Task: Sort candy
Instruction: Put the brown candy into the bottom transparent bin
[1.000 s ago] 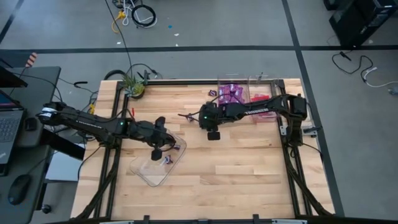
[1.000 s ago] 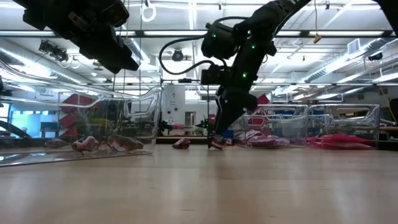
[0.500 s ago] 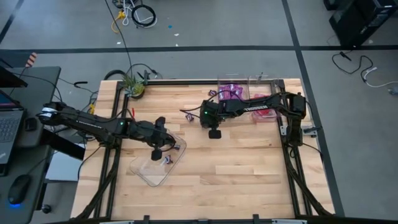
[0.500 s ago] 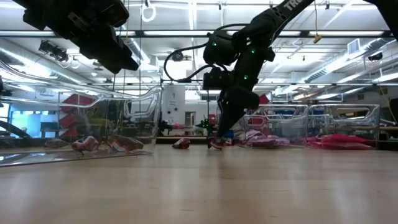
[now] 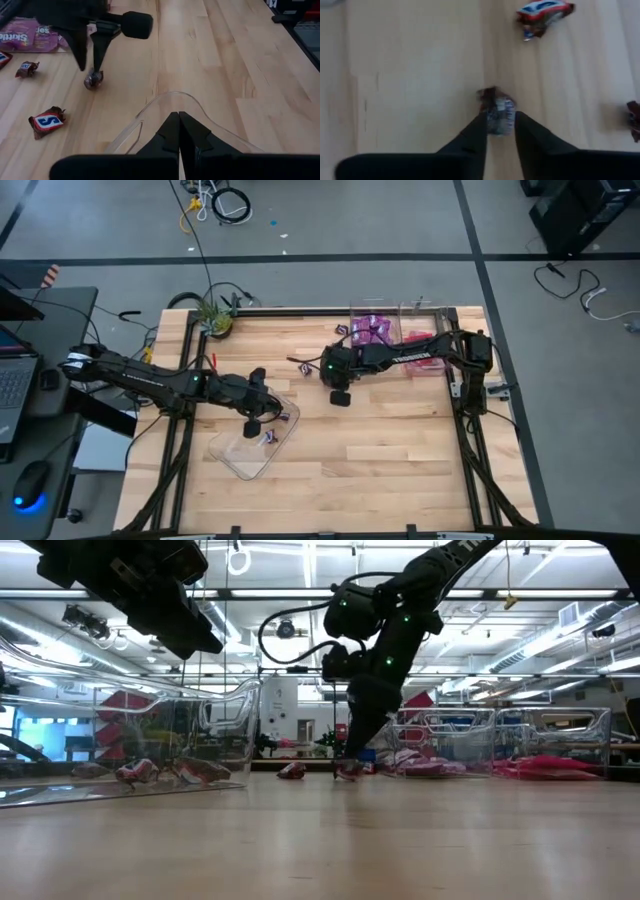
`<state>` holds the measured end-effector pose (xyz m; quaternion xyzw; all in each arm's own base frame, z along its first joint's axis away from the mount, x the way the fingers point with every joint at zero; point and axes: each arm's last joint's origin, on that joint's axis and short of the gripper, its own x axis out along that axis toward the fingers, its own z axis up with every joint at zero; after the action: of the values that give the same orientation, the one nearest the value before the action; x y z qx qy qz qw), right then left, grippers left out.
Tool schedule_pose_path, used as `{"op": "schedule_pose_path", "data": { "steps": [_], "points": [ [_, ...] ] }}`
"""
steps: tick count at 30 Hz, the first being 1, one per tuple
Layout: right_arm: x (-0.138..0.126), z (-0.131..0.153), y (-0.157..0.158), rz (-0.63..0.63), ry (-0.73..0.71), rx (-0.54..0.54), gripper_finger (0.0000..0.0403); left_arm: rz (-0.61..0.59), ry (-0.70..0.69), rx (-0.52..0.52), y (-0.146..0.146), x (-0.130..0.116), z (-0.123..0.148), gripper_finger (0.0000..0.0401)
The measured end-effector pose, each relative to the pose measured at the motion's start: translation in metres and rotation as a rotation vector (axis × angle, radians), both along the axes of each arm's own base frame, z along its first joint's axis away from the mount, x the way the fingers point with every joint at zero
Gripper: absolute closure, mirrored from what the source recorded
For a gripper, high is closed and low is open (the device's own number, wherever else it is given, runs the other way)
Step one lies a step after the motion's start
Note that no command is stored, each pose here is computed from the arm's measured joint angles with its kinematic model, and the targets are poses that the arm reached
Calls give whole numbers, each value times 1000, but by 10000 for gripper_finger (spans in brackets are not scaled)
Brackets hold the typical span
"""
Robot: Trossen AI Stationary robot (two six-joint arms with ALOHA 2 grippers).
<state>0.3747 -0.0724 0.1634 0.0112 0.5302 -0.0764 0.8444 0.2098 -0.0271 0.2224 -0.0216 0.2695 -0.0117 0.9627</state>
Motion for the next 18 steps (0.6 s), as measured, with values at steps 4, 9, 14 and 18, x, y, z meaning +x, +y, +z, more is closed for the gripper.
{"op": "schedule_pose_path", "data": {
  "steps": [4, 9, 14, 18],
  "points": [
    [0, 0, -4, -26, -9, 4, 276, 0, 0, 0, 0, 0, 0, 397],
    [0, 0, -6, -22, -14, 28, 283, 0, 0, -1, 0, 0, 0, 395],
    [0, 0, -5, -9, -17, 51, 289, 0, 0, -1, 0, 0, 0, 395],
    [1, 0, -2, 1, -21, 53, 271, 0, 1, 0, 0, 0, 0, 394]
  ]
}}
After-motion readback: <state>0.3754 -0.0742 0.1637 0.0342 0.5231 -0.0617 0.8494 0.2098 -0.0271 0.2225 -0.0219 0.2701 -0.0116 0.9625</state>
